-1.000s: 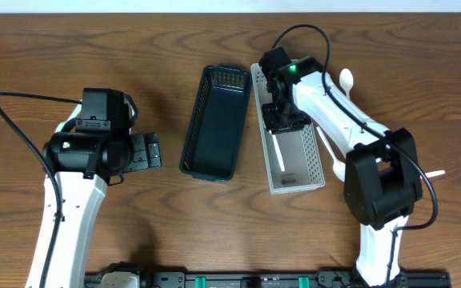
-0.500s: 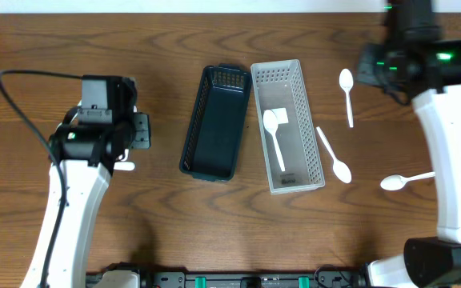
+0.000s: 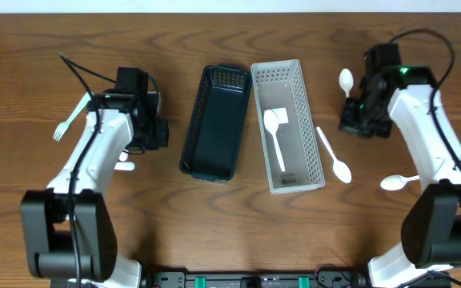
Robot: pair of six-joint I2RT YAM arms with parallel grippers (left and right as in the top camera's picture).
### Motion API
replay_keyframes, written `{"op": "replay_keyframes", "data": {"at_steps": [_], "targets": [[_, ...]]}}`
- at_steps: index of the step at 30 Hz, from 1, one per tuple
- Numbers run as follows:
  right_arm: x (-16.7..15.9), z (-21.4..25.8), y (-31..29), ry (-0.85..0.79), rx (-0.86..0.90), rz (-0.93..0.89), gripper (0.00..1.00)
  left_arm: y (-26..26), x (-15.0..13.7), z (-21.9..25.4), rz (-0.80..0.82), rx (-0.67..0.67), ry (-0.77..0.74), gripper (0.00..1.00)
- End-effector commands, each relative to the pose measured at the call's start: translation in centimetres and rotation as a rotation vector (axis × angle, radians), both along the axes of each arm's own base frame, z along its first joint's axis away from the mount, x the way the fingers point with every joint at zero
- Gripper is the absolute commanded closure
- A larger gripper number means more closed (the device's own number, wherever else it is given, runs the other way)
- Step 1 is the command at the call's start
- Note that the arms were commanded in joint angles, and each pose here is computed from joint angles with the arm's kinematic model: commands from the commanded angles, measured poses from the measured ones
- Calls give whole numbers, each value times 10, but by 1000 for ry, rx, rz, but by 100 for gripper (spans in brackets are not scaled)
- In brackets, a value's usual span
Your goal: Pack container
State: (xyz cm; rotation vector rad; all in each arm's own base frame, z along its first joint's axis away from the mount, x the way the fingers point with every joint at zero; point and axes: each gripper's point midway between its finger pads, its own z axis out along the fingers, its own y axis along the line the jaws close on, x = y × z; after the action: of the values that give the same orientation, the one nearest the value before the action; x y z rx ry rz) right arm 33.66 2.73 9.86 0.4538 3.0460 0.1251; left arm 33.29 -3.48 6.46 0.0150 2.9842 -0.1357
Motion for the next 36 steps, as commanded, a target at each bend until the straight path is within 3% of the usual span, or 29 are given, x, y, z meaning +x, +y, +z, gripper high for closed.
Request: {"op": "replay_keyframes", "data": {"at_steps": [1,15,26,29,34,36], "targets": [[-20,-16,27,50,105,74,99,-20,0,0,-38,-89,17,94],[-30,-24,88,15,320,306,98,-73,-30,-2,-200,-97,94,94],[-24,-20,97,-18,370,321,96,-88,-50,-2,-264,-83,153,94],[-20,-25,83,-22,293,300,95,-75,-46,-4,-255,-17,139,94],[5,-30,22,-74,22,143,94,-44,-35,1,-205,103,98,94],[16,-23,5,-107,-29,107,92,-31,-30,9,-172,126,68,90]]}}
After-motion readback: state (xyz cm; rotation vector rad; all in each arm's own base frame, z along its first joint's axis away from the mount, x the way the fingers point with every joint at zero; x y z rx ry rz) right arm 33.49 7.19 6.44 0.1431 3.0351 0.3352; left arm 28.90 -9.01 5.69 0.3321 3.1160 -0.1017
